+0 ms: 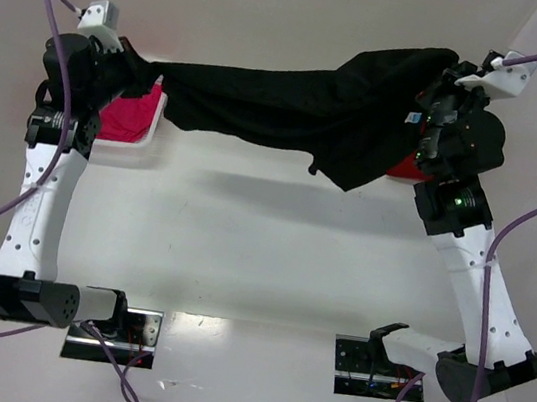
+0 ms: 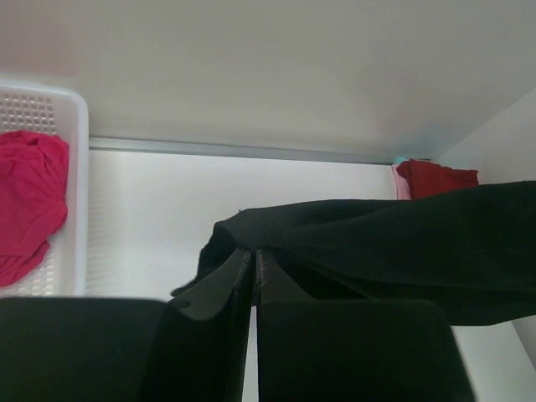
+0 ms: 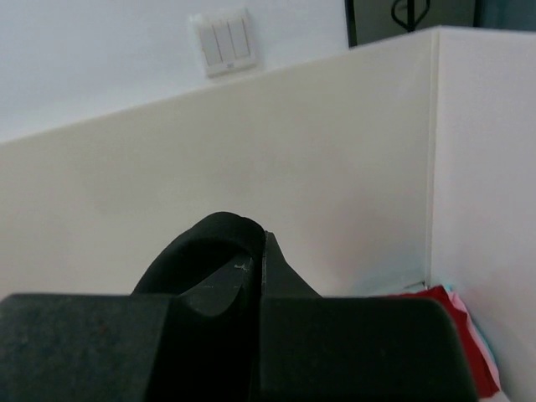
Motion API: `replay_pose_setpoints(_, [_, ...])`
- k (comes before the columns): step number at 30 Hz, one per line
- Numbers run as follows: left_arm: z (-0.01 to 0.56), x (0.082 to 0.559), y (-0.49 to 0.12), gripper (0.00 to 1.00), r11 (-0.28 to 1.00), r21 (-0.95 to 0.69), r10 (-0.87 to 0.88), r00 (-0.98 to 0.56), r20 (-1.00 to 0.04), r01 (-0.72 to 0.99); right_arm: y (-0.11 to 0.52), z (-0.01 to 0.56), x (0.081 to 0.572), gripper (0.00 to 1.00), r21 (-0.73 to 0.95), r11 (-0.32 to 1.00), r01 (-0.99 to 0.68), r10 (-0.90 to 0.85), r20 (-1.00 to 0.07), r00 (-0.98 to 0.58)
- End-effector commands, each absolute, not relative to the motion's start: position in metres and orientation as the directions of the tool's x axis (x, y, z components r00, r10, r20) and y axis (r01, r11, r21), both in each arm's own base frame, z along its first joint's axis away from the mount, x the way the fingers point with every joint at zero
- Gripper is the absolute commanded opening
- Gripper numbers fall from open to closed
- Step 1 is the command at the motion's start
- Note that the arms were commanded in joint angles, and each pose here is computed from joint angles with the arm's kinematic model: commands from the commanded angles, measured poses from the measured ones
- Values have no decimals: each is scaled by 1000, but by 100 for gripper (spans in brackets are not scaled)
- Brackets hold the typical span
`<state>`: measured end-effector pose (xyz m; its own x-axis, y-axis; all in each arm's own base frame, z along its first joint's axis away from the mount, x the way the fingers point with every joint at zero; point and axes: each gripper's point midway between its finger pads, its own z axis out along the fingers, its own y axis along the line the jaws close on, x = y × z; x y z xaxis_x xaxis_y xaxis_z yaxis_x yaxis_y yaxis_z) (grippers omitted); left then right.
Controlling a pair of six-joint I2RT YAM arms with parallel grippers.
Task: Fold and stack the t-shirts
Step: Flatten out the tshirt
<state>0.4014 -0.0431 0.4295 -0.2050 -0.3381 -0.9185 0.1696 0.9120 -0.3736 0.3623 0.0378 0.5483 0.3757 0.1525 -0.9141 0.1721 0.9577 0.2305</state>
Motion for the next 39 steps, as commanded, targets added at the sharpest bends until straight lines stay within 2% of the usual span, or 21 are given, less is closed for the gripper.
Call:
replay_pose_setpoints(1, [442,383,-44,8,910,-368,-344,-146,-928,194,22,613,326,0,293,948,127,181,-821,541])
replay_pose_setpoints(3, [437,377,-43,13,913,-359,-333,-155,-930,191,22,613,326,0,285,949,132,173,-824,540])
replay_pose_setpoints(8, [408,363,-52,14,890,-412,-364,-238,-900,197,28,599,331,0,261,957,123,166,-848,504])
replay_pose_setpoints(16, [324,342,-86,3,797,-549,-389,-480,-786,253,37,557,340,0,253,962,102,190,-891,413])
replay_pose_setpoints(18, [316,335,-104,3,745,-578,-361,-528,-769,332,39,548,344,0,252,962,103,193,-897,397])
replay_pose_setpoints(19, [311,335,-114,5,715,-592,-343,-550,-761,373,42,547,344,0,255,963,89,202,-899,390])
replay_pose_setpoints(22, [291,313,-160,22,573,-636,-218,-651,-727,518,45,542,349,0,244,966,85,196,-907,374])
replay_pose_setpoints(23, [290,309,-171,26,548,-631,-188,-655,-732,549,46,539,352,0,240,967,87,193,-910,366])
replay_pose_setpoints(24, [288,305,-180,36,532,-622,-163,-652,-741,574,46,539,352,0,240,967,87,193,-910,366])
replay_pose_setpoints(28, [282,291,-217,53,422,-611,-77,-645,-761,670,52,542,356,0,230,971,66,191,-913,361])
replay_pose_setpoints(29, [279,284,-227,60,382,-634,-65,-664,-745,673,52,547,357,0,233,970,65,194,-910,367])
replay_pose_setpoints(36, [252,270,-282,70,245,-672,59,-703,-709,699,60,561,362,0,228,973,30,200,-903,380])
replay_pose_setpoints(39, [230,265,-313,74,252,-637,121,-677,-726,729,61,566,360,0,228,974,20,203,-899,387])
